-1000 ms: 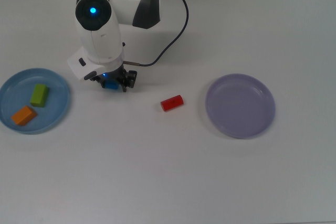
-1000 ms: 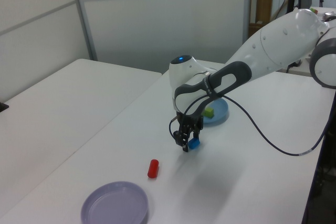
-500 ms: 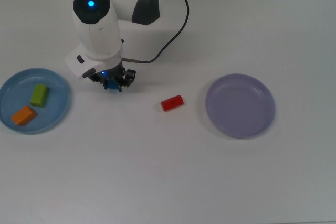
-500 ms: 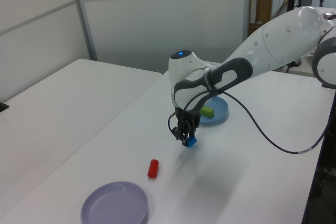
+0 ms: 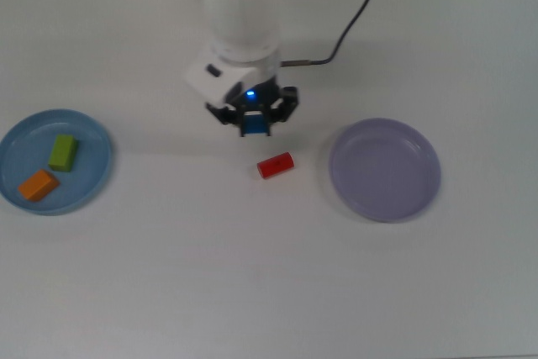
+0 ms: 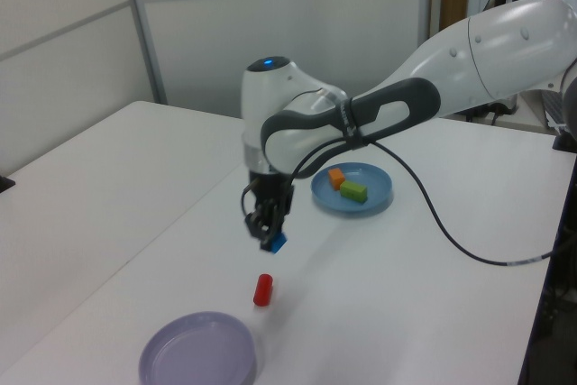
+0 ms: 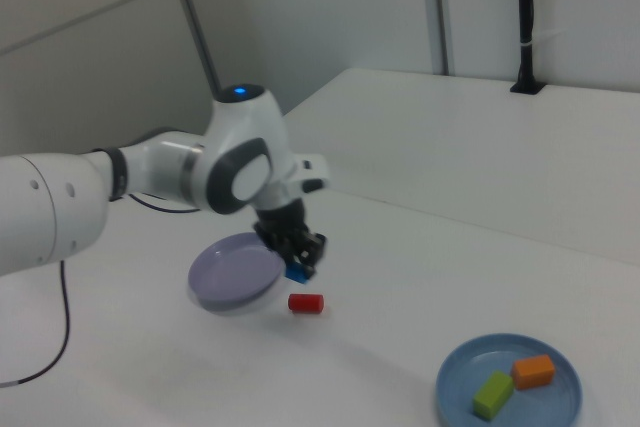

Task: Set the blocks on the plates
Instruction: 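Carry the blue block onto the lavender plate and release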

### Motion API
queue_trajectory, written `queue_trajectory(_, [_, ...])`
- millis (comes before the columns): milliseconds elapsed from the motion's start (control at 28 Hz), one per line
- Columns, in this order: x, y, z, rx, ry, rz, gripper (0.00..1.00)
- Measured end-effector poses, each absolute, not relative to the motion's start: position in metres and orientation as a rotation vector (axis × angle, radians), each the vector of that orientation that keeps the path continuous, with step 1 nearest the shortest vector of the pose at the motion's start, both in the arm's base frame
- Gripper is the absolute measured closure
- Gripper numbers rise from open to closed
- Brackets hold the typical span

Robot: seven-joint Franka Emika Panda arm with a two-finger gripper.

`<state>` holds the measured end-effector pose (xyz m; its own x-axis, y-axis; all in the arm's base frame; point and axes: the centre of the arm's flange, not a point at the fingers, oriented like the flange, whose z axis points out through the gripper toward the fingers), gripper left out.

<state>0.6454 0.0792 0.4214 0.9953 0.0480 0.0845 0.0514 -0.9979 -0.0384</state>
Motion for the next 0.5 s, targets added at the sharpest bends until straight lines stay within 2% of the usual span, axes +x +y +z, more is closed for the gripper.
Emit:
queue_trajectory(250, [0.645,0.169,0.404,-3.057,-0.229,-0.195,0.61])
queue_trajectory(500, [0.640,0.235,0.350,-3.038,-0.307,-0.217,0.61])
